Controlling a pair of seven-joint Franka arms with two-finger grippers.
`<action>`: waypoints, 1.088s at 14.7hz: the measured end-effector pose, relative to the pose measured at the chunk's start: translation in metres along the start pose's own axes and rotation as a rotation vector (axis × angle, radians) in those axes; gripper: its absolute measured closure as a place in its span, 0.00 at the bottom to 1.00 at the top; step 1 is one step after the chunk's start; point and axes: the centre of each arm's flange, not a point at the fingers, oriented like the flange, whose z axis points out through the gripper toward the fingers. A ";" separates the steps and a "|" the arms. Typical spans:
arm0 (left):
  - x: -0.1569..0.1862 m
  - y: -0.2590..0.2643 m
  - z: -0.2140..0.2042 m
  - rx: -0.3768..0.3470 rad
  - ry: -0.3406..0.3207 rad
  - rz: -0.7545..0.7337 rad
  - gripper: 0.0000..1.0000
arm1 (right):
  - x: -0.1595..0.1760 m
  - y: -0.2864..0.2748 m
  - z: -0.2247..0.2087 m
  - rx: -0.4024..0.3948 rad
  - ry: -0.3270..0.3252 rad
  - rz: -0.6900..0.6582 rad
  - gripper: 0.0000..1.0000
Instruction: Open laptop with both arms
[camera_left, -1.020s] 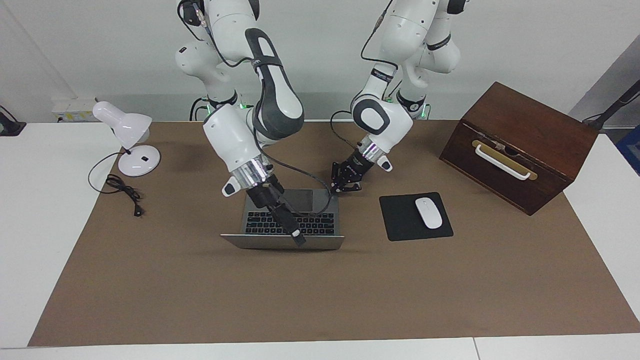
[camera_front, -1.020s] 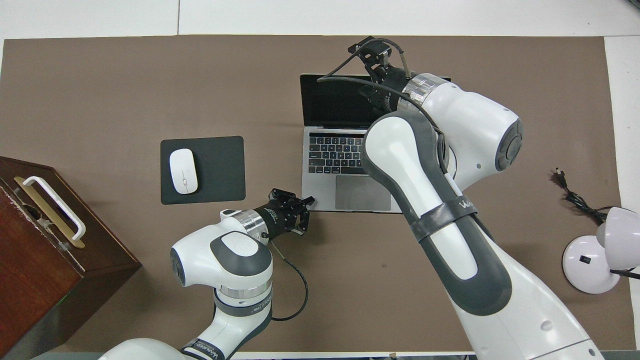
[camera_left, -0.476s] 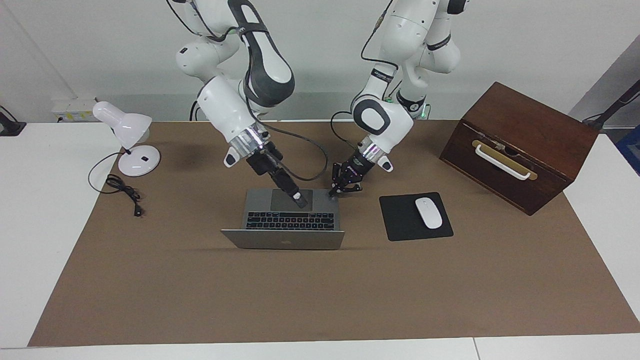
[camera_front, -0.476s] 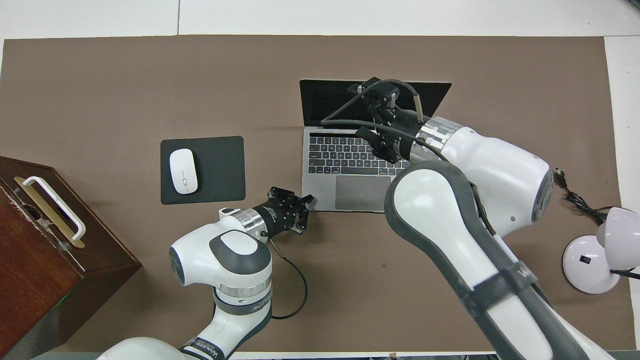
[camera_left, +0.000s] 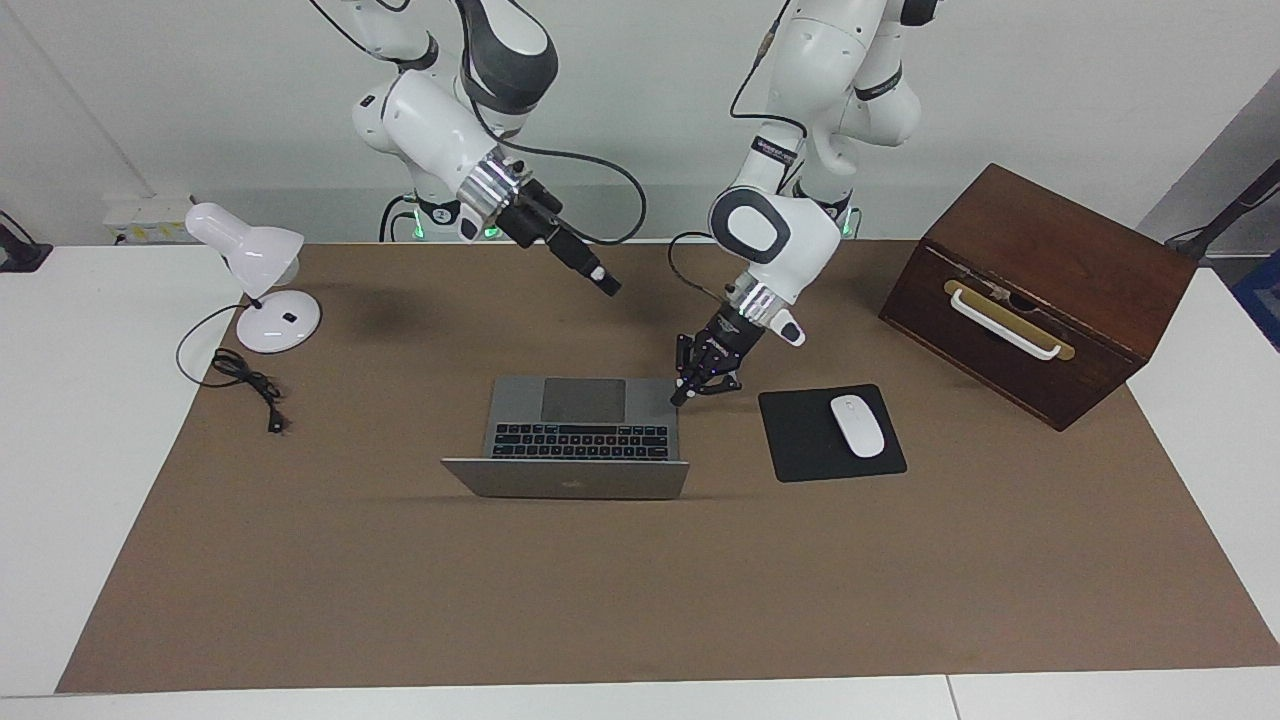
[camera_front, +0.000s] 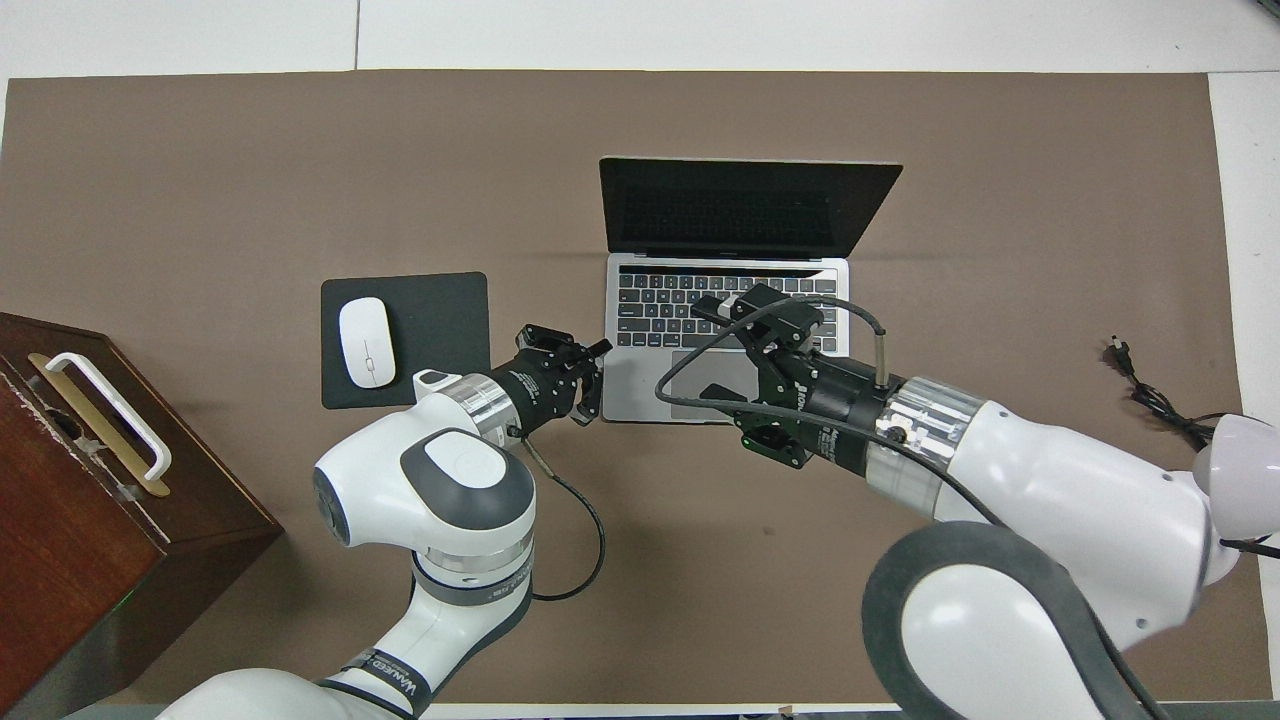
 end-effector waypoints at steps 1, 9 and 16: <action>-0.004 0.009 -0.006 -0.013 -0.007 0.012 0.99 | 0.000 -0.010 -0.011 -0.013 -0.004 -0.065 0.00; -0.029 0.077 -0.040 -0.093 0.013 0.266 0.99 | 0.058 -0.088 -0.111 -0.308 0.015 -0.415 0.00; -0.056 0.139 -0.060 -0.043 0.112 0.685 0.99 | 0.104 -0.064 -0.146 -0.703 0.015 -0.787 0.00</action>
